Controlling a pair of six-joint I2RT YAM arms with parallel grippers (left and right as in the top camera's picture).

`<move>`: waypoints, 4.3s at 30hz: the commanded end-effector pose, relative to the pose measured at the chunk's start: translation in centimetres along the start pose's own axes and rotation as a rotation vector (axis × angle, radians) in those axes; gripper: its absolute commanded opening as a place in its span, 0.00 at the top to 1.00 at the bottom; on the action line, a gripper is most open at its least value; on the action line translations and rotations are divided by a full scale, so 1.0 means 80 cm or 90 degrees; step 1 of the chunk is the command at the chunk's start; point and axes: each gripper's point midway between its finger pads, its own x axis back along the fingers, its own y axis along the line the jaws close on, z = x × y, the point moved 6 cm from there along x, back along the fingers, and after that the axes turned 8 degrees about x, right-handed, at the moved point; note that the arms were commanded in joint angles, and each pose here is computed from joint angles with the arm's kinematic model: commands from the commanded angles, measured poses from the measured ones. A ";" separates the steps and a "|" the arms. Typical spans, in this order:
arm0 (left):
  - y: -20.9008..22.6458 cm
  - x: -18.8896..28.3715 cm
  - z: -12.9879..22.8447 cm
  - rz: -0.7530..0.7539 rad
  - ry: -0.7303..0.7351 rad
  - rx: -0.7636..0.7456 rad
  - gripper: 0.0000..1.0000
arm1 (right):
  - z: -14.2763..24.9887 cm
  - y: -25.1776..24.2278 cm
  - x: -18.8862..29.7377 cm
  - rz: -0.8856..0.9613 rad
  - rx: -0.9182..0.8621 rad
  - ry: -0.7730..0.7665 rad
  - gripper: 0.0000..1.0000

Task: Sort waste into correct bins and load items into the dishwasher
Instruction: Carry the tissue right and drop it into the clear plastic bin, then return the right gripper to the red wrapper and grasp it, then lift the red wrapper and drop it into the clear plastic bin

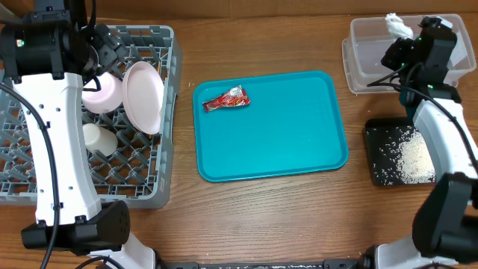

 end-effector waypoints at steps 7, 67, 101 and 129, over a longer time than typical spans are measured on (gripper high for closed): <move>0.000 -0.003 0.000 -0.009 -0.003 0.001 0.00 | 0.036 -0.004 -0.031 0.002 -0.004 0.057 0.13; 0.000 -0.003 0.000 -0.009 -0.003 0.001 0.00 | 0.317 0.380 0.067 -0.189 -0.445 0.462 0.00; 0.000 -0.003 0.000 -0.009 -0.003 0.001 0.00 | 0.366 0.365 0.000 -0.172 -0.461 0.425 0.72; 0.000 -0.003 0.000 -0.009 -0.003 0.001 0.00 | 0.020 0.178 -0.010 -0.560 -0.499 0.201 0.96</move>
